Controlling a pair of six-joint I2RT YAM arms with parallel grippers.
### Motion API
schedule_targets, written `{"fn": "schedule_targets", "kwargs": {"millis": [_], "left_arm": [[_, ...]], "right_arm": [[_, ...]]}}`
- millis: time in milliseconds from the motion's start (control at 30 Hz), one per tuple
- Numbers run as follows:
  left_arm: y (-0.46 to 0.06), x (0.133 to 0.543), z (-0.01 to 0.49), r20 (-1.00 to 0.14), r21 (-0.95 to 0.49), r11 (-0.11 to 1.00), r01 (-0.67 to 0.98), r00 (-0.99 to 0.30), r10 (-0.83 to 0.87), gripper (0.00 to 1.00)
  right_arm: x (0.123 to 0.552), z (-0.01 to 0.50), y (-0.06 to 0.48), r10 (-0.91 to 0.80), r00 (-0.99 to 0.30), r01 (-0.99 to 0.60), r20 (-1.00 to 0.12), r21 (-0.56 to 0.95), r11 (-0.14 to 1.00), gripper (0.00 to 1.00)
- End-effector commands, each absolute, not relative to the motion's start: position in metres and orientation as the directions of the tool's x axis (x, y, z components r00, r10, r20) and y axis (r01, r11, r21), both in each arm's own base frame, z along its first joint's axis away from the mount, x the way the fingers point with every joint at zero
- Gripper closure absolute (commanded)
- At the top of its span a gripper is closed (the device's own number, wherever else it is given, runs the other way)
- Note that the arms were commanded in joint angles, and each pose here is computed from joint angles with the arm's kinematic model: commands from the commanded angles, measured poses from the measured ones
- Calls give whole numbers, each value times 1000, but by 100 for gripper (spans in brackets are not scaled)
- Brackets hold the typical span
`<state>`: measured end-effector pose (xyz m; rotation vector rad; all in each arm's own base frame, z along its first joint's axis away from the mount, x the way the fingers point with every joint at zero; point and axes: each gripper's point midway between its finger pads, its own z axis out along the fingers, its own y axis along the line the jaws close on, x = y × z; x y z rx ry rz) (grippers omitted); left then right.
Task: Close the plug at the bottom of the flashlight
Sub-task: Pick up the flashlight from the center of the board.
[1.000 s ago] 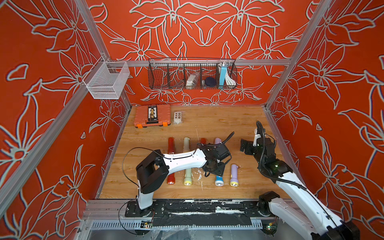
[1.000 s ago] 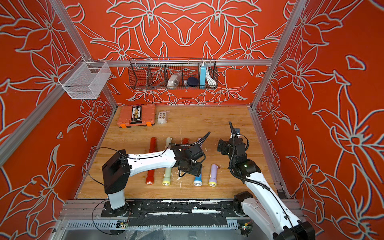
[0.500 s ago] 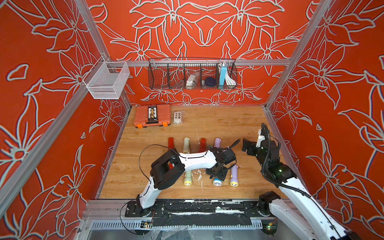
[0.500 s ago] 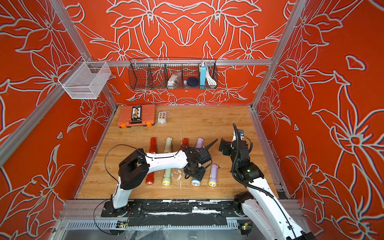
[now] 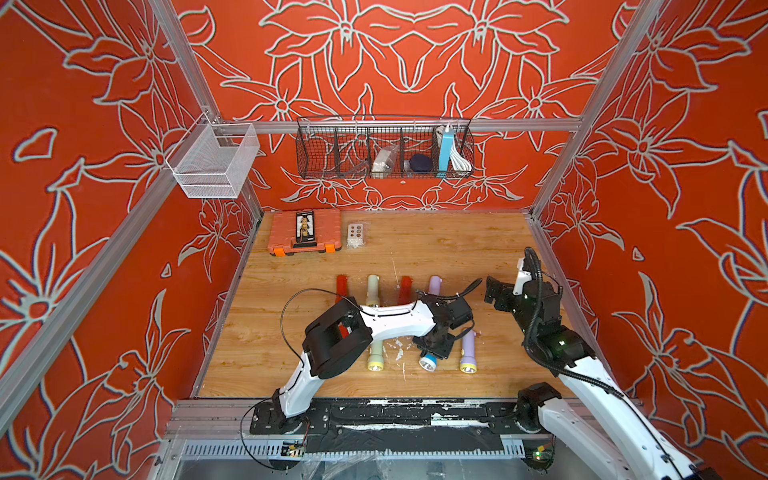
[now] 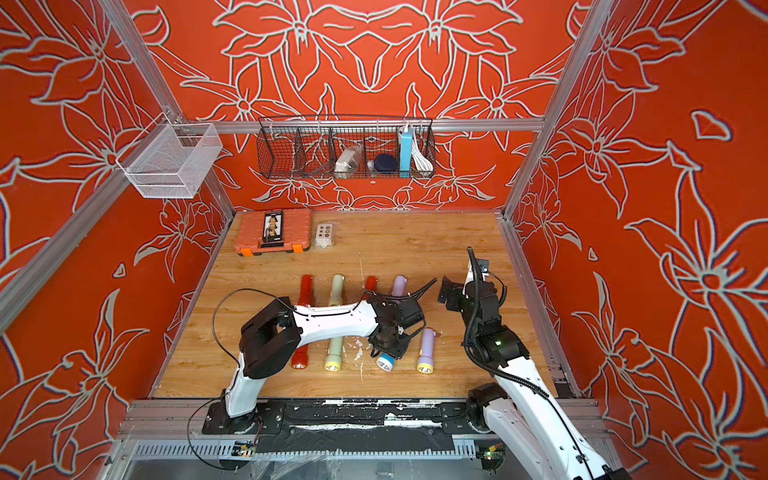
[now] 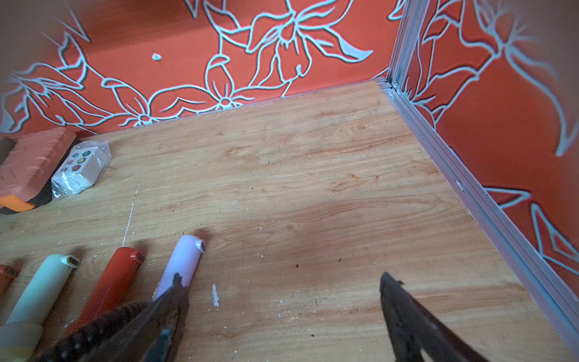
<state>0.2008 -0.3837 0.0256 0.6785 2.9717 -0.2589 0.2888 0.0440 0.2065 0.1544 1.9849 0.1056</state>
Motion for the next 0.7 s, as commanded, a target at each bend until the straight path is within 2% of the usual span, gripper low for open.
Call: {"fn": "schedule_targets", "kwargs": {"millis": [0,100,267,433,567,667], "left_arm": [[-367,199,21,-113,-80,890,449,-891,439,78],[-362,205,33,-148,-78,887,456,-885,442,89],[-351,218,60,-213,-109,887,450,-882,421,99],[-336,242,101,-335,-147,879,454,-859,387,100],[-331,260,145,-517,-175,848,500,-780,353,100],[-326,268,178,-649,-165,815,555,-684,334,100]], "right_arm": [[289,202,40,180,-399,87,-899,158,984,2],[291,201,40,179,-404,89,-897,156,984,2],[290,207,41,167,-426,80,-889,147,986,2],[286,219,44,177,-417,57,-892,168,984,2],[286,225,51,183,-441,32,-879,188,982,2],[289,232,68,173,-469,-48,-866,221,974,3]]}}
